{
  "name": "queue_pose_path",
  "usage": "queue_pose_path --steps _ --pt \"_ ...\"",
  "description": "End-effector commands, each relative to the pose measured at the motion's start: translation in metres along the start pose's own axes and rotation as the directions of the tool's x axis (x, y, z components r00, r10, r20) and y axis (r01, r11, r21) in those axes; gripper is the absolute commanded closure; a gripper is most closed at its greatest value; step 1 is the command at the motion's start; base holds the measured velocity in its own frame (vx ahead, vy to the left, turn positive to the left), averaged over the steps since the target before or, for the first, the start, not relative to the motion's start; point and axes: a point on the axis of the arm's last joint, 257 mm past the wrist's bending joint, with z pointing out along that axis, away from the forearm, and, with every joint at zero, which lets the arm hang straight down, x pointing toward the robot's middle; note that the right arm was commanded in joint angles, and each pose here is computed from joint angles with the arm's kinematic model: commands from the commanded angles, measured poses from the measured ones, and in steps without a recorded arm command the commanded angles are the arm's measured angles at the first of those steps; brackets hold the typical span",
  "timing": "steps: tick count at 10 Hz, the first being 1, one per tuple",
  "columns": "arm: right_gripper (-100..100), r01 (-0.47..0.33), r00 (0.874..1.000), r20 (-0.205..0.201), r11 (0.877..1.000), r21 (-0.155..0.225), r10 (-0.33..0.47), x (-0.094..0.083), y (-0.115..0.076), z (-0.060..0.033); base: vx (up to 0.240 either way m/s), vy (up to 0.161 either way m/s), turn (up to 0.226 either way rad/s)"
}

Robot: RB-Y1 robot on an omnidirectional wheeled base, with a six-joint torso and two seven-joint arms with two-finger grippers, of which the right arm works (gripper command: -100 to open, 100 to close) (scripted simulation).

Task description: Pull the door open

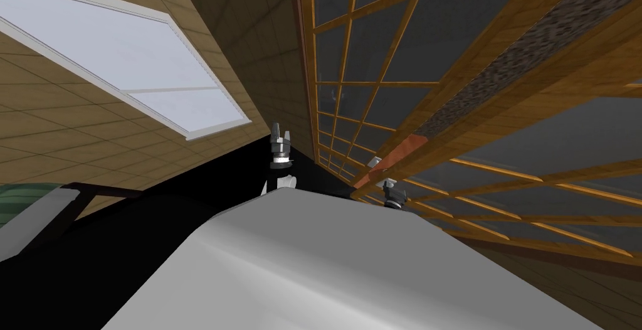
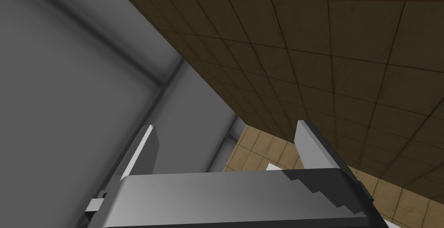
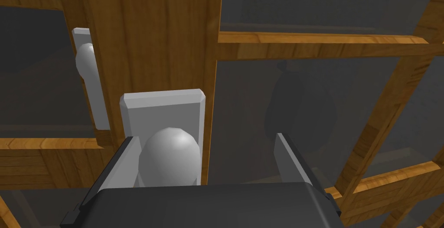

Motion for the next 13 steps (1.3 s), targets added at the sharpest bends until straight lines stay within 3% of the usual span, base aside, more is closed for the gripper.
queue_pose_path --steps 1,2,3,7,11,13 --pt "100 0.041 0.999 0.036 0.998 -0.040 -0.039 -0.012 0.028 -0.0075 0.007 -0.015 -0.012" --pt "100 0.041 0.999 0.036 0.998 -0.040 -0.039 -0.012 0.028 -0.0075 0.005 -0.007 -0.020" --pt "100 0.003 1.000 -0.015 0.999 0.038 -0.002 0.002 -0.013 0.0019 -0.138 0.000 0.226" --pt "100 -0.005 0.999 -0.044 0.991 0.135 0.011 0.014 -0.035 0.0022 -0.212 -0.048 0.163" --pt "100 -0.014 0.997 -0.067 0.969 0.245 0.032 0.025 -0.060 -0.0018 -0.212 -0.050 0.152" --pt "100 -0.020 0.996 -0.075 0.952 0.306 0.045 0.031 -0.074 -0.0061 -0.254 -0.034 0.158"
